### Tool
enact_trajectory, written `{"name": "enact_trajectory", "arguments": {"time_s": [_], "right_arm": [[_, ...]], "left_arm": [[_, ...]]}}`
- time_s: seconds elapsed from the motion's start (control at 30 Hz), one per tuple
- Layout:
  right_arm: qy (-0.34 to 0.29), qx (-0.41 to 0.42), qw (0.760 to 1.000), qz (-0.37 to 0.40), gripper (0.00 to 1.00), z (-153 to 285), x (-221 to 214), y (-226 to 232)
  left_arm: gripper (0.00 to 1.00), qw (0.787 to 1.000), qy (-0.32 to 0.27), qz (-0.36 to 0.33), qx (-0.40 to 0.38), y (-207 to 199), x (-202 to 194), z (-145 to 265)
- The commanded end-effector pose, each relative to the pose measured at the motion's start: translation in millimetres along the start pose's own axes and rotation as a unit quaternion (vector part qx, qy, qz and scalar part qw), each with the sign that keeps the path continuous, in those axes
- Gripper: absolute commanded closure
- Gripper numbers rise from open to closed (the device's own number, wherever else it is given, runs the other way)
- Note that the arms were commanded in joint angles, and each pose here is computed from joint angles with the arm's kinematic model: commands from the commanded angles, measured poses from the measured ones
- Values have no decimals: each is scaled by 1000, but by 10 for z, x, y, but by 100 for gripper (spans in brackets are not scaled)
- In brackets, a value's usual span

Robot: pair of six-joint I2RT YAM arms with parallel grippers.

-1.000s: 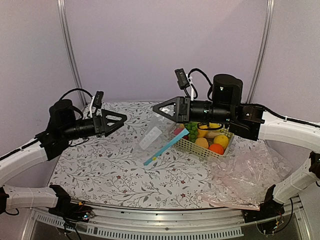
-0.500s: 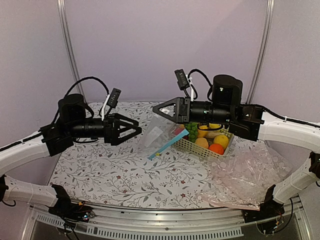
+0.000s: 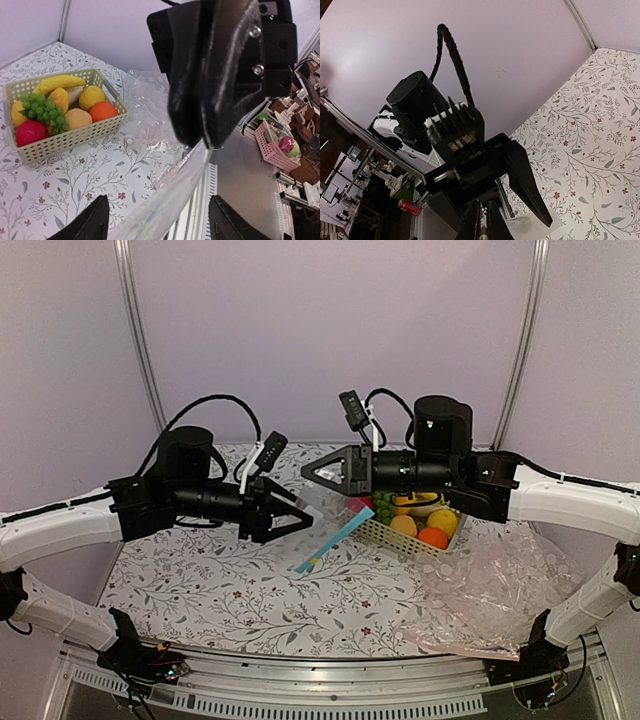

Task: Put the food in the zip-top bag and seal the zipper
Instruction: Pass from the right arm to the left

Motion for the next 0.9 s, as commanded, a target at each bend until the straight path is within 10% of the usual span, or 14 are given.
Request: {"name": "enact_trajectory", "arguments": {"time_s": [0.0,0.23,0.33,0.53,0.87], "right_arm": [[3,-11,1000,-2,95,-35,5,-12],[-5,-47,999,-1,94,-40,2,-150],[-13,-60,998,1,79,-8,21,-187],[-57,-92,994,10,25,256,167,-242],[-70,-124,990,17,4,629,56,-397]], "left_arm": [[46,1000,-3,-10,-17,-83,32,-18],[87,999,-7,10,-32,-122,11,-22],[99,999,-25,11,-25,-103,71,-14],[100,996,-62,43,37,52,175,59],[100,980,-148,116,58,171,495,261]]}}
Point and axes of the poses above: each gripper's point midway between its finger pads, its own z axis back along the fingers, its own y axis along the line the jaws close on, x = y × z, the point moved 3 cm from there along z, back along the fingers, and after that the axes turned 12 degrees about -z, right-handed, at the moved point
